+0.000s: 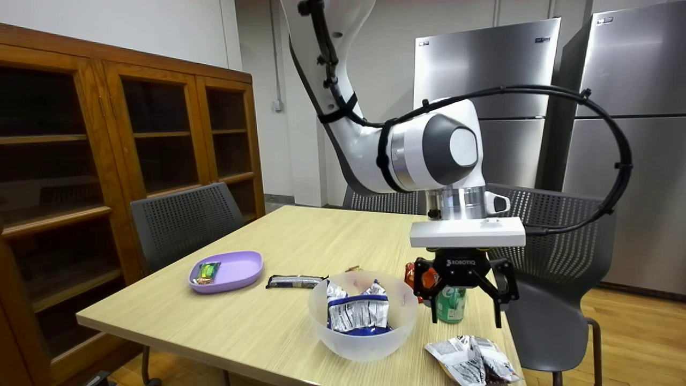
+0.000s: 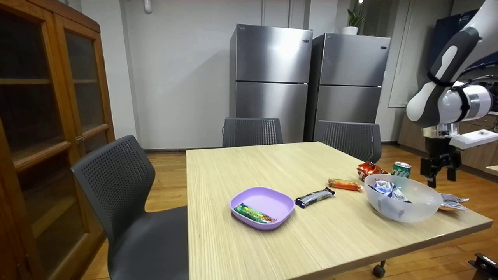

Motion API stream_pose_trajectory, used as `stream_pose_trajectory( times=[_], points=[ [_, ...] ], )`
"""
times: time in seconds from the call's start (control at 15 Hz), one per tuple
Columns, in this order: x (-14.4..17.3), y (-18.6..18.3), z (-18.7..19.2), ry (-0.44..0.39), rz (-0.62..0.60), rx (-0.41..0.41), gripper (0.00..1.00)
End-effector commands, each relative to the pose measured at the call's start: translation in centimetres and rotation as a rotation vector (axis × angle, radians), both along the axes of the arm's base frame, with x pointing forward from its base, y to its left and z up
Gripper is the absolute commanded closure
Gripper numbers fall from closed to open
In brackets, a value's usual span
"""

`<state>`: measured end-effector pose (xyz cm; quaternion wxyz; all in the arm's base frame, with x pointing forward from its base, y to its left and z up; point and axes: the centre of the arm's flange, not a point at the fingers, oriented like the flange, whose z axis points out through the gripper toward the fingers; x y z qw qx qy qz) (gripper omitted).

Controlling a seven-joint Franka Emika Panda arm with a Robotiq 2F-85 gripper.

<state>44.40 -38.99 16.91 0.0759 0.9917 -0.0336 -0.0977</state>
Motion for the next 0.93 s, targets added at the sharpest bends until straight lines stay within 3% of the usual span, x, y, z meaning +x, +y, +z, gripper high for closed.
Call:
stream_pose_trajectory(
  times=[0.0, 0.87],
  points=[
    [1.3, -1.3, -1.8, 0.012, 0.041, 0.024, 0.00],
    [-0.5, -3.4, -3.6, 0.050, 0.041, 0.028, 0.00]
  ],
)
